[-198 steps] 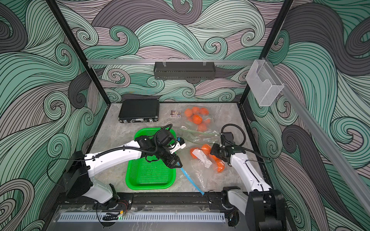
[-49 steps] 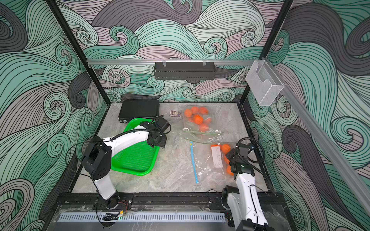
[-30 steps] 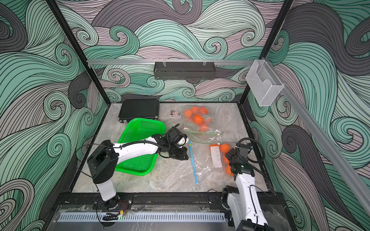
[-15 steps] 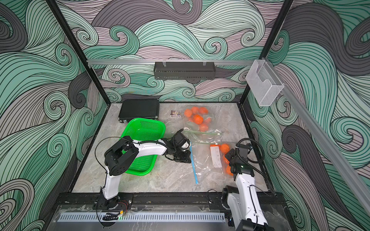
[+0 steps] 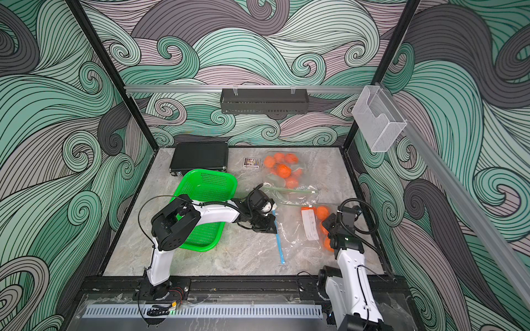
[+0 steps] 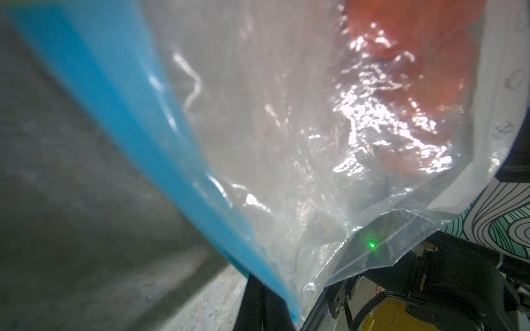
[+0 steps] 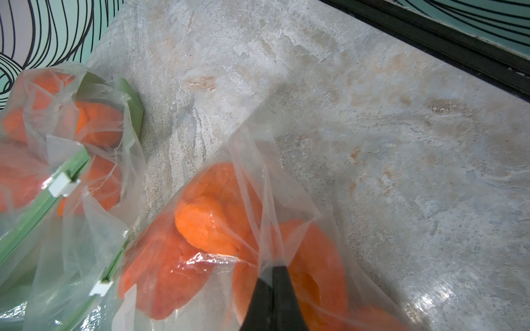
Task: Open the zip-top bag and take out the orange
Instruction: Adjust the zipper food storage bag at the center of the board.
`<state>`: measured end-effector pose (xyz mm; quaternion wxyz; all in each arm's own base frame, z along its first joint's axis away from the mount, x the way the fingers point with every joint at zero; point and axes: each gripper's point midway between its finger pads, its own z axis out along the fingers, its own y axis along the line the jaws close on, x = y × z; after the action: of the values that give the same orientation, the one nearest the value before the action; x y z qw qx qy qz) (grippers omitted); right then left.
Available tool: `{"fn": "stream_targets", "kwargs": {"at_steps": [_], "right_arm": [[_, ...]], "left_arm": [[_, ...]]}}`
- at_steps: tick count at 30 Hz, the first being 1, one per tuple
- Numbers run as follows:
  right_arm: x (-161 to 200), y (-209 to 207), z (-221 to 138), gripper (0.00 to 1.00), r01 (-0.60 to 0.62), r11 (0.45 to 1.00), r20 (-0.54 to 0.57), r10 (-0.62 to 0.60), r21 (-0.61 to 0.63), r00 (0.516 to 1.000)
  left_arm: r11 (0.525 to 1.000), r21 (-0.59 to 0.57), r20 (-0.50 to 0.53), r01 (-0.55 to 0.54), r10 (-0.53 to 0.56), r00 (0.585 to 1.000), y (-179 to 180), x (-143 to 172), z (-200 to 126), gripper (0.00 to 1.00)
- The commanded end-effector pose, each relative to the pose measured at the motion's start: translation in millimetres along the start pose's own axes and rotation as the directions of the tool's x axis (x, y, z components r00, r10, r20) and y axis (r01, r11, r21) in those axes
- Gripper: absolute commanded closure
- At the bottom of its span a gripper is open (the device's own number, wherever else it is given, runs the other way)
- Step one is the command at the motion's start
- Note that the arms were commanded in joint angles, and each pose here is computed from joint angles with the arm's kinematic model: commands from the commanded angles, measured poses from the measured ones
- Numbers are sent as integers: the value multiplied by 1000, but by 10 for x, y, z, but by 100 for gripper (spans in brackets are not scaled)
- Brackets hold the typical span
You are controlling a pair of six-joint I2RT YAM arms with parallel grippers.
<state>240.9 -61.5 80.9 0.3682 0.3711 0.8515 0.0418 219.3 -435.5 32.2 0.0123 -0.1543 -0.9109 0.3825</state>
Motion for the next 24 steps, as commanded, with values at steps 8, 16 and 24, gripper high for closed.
{"fn": "stream_targets", "kwargs": {"at_steps": [8, 16, 24], "right_arm": [[68, -27, 18, 100, -3, 1000, -18, 3, 1, 1000], [15, -2, -22, 100, 4, 1000, -2, -4, -5, 1000], [-104, 291, -267, 100, -7, 995, -40, 3, -104, 999]], "left_arm": [[997, 66, 15, -43, 42, 999, -85, -130, 169, 90], [999, -46, -20, 1, -2, 1000, 259, -15, 268, 84], [984, -149, -44, 95, -102, 994, 720, 232, 387, 87]]}}
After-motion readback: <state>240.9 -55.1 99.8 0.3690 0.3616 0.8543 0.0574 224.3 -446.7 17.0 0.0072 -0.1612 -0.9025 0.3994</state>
